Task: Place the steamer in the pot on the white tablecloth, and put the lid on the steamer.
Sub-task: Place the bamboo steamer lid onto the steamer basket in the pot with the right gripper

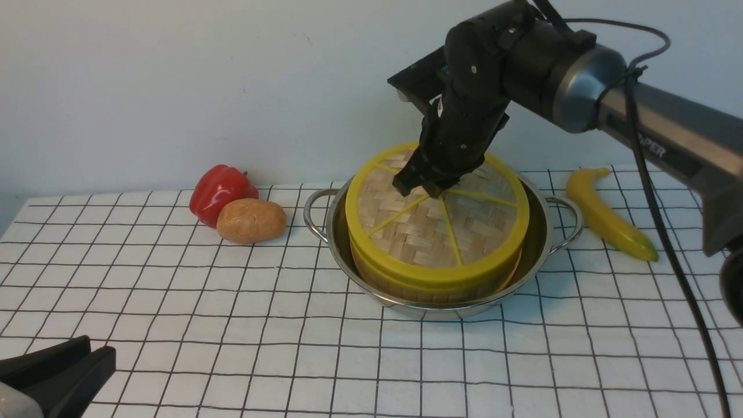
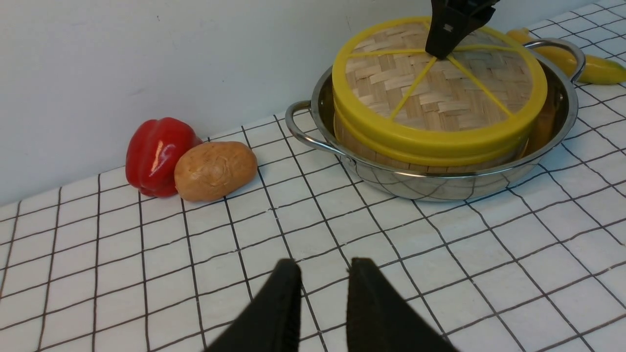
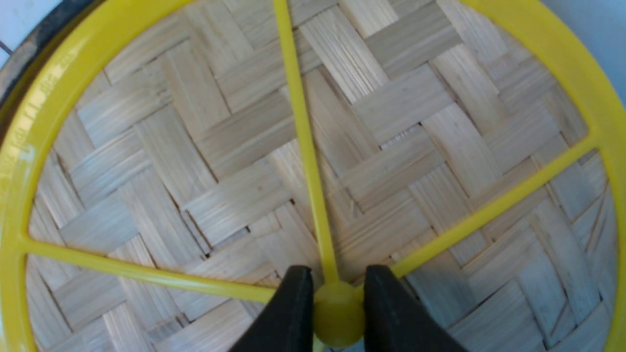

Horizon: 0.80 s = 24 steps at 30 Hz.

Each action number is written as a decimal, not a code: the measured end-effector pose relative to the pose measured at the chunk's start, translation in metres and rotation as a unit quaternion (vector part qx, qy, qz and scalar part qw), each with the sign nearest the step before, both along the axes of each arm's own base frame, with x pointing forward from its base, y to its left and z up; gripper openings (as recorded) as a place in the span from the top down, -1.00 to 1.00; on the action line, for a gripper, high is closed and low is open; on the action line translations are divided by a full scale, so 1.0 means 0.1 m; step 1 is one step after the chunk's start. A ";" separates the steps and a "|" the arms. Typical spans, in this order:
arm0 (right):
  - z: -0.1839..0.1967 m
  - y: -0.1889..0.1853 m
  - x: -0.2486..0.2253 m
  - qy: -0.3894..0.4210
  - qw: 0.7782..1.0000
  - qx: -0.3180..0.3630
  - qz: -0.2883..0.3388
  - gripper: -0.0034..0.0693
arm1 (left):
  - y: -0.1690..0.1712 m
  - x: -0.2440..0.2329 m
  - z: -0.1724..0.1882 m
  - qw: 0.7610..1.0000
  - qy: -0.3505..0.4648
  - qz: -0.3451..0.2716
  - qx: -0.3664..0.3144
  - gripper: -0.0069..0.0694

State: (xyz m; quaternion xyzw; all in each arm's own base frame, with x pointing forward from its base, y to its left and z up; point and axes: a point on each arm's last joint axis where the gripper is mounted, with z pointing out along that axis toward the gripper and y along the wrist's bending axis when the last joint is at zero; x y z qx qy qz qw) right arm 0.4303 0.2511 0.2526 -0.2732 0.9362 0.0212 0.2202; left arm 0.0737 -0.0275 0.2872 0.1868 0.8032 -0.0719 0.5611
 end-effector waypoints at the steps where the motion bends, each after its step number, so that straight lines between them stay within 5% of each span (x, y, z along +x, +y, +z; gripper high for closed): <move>1: 0.00 0.00 0.00 0.000 1.000 0.000 0.000 0.50 | 0.00 0.00 0.00 1.000 0.000 0.000 0.000 0.46; 24: -0.09 0.02 0.03 0.003 1.000 0.000 -0.003 0.50 | 0.00 0.00 0.00 1.000 0.000 0.000 0.000 0.46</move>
